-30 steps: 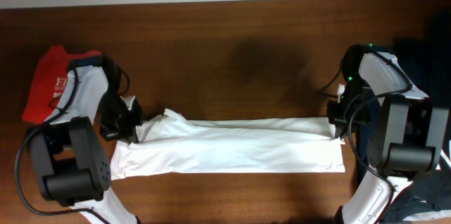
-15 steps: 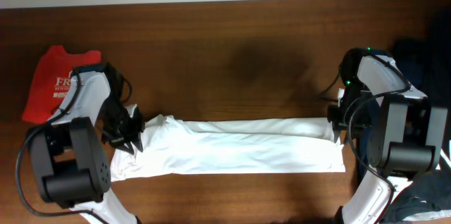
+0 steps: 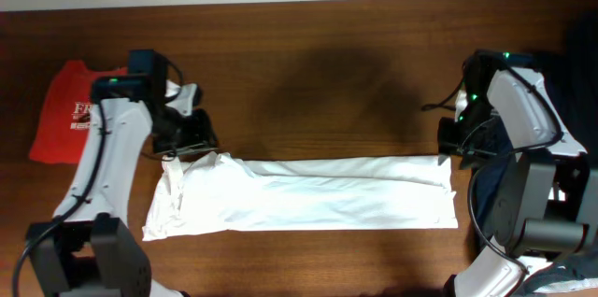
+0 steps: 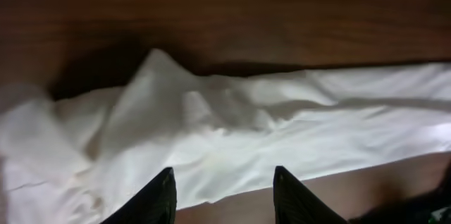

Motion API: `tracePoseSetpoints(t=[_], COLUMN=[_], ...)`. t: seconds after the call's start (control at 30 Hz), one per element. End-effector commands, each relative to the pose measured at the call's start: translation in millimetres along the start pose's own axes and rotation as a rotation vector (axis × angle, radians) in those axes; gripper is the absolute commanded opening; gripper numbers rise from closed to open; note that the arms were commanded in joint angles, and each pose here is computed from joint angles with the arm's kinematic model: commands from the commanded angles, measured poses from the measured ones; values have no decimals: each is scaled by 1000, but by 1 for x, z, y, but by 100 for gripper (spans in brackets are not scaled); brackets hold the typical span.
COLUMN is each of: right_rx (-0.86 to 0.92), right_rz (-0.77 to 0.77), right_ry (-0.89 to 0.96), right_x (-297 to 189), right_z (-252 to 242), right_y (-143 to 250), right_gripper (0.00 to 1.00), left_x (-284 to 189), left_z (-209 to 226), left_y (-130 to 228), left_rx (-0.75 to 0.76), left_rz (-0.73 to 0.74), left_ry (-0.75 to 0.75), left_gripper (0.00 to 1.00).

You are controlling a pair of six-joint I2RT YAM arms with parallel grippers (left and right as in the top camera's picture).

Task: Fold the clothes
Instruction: 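Grasp the left end of the folded strip with the left gripper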

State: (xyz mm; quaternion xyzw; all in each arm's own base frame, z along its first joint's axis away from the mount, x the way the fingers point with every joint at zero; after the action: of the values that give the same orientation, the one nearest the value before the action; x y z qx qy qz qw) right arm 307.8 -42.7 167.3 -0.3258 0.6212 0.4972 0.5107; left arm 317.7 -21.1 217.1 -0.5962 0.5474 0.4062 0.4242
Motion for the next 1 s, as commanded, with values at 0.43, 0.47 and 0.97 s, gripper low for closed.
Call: tracePoseSetpoints(t=[0.43, 0.47, 0.97], right_rx=[178, 194, 161], right_rz=[130, 129, 131], right_ry=[124, 118, -37], right_x=[64, 64, 63], right_z=[-35, -40, -33], right_y=[24, 23, 22], right_gripper=[4, 4, 65], left_x=[11, 11, 34], left_z=[-23, -23, -48], left_y=[3, 3, 13], left_rx=[74, 75, 171], left_rz=[19, 19, 45], left_ry=[14, 10, 17], left_gripper=[50, 50, 63])
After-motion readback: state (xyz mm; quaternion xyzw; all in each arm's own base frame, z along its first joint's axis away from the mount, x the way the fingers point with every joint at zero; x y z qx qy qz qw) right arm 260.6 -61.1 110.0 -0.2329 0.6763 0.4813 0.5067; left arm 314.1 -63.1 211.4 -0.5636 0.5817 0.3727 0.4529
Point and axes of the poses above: each gripper's point midway between its finger pads, its own x axis out along the fingers, its own z axis along the line the jaws close on, y = z × x, the point moved 10 cm from there along -x, back along the fingers, and after that the axes turned 1 degree about x, right-handed, at the moved point
